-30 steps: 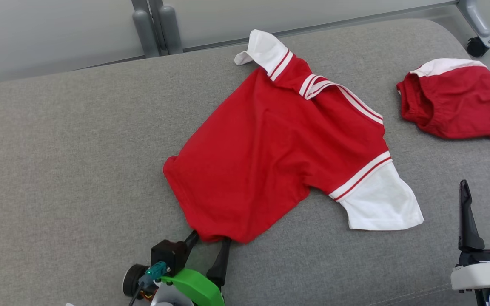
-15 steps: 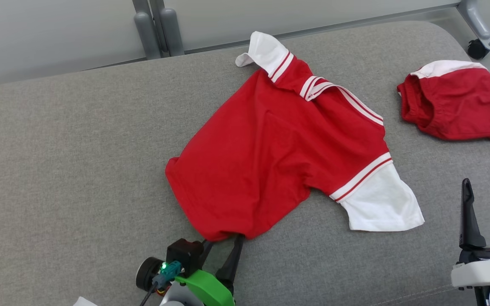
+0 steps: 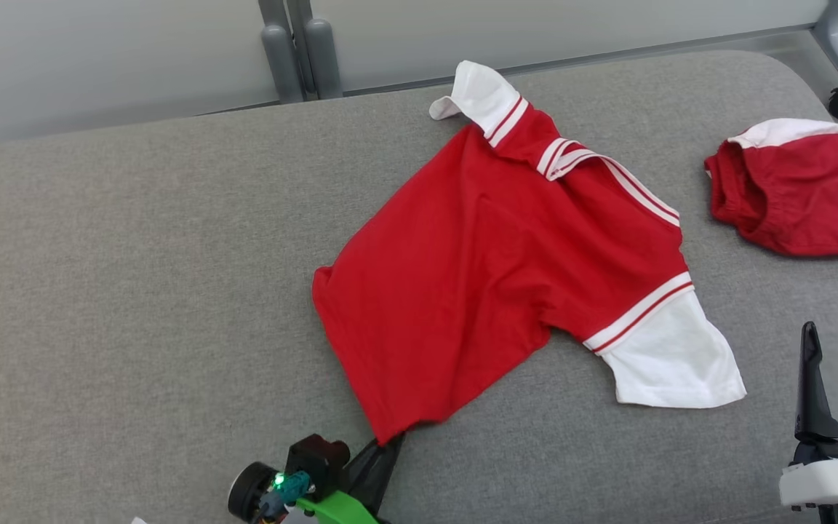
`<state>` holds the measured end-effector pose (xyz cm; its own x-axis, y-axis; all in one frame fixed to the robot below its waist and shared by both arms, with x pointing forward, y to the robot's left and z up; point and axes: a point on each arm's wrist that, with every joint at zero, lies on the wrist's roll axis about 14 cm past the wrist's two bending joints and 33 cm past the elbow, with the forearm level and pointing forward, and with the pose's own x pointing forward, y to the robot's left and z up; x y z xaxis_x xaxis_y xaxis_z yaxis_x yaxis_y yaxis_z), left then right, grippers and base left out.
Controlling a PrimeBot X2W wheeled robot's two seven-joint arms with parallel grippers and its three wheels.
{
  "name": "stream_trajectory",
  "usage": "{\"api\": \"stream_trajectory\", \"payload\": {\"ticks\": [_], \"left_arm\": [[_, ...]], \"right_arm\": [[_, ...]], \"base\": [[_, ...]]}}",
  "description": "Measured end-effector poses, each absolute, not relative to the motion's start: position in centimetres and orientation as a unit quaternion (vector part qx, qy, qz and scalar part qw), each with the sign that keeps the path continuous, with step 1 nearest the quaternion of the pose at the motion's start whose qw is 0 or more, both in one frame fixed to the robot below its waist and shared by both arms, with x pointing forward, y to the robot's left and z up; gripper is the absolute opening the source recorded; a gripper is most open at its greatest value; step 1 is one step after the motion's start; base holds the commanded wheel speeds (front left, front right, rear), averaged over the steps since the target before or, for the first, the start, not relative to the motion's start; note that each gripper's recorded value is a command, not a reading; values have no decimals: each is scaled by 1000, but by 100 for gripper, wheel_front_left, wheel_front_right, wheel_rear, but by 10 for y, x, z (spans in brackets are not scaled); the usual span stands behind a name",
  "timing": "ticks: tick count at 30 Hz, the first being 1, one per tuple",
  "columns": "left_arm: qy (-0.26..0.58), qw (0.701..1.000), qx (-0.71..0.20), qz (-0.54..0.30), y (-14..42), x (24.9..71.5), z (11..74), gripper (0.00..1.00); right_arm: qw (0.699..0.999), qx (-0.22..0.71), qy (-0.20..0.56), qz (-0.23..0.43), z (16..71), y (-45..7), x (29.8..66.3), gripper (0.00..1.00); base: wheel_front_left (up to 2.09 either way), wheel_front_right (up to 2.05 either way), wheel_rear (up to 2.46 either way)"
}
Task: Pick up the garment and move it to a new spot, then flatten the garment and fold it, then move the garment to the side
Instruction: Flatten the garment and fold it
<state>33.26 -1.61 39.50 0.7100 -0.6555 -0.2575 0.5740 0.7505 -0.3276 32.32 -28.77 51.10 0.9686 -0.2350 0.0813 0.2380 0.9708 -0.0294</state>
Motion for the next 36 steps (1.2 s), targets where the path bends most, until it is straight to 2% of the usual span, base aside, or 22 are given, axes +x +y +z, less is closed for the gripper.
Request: {"api": "stream_trajectory", "payload": {"ticks": [8,15,19,20,22,23,29,32,36], "left_arm": [[243,899,-49,-362,28,307,389,0],[310,885,-23,-345,71,287,379,0],[331,885,-22,-326,87,279,371,4],[334,887,-20,-317,93,278,368,8],[339,891,-27,-300,101,277,365,38],[334,896,-35,-291,103,278,365,100],[295,922,-96,-233,111,287,377,100],[225,952,-108,-178,128,303,397,100],[153,974,-112,-126,139,312,422,100]], "right_arm": [[994,-9,-38,-100,508,-275,333,100],[996,0,-40,-75,507,-258,343,100],[997,3,-40,-68,507,-253,344,100],[997,3,-40,-67,506,-252,345,100],[997,5,-38,-65,505,-251,345,100],[997,5,-37,-64,505,-250,345,100],[997,1,-37,-62,505,-251,342,100],[997,-7,-42,-67,509,-257,338,100],[996,-16,-47,-75,514,-265,330,100]], "base": [[0,0,0],[0,0,0],[0,0,0],[0,0,0],[0,0,0],[0,0,0],[0,0,0],[0,0,0],[0,0,0]]}}
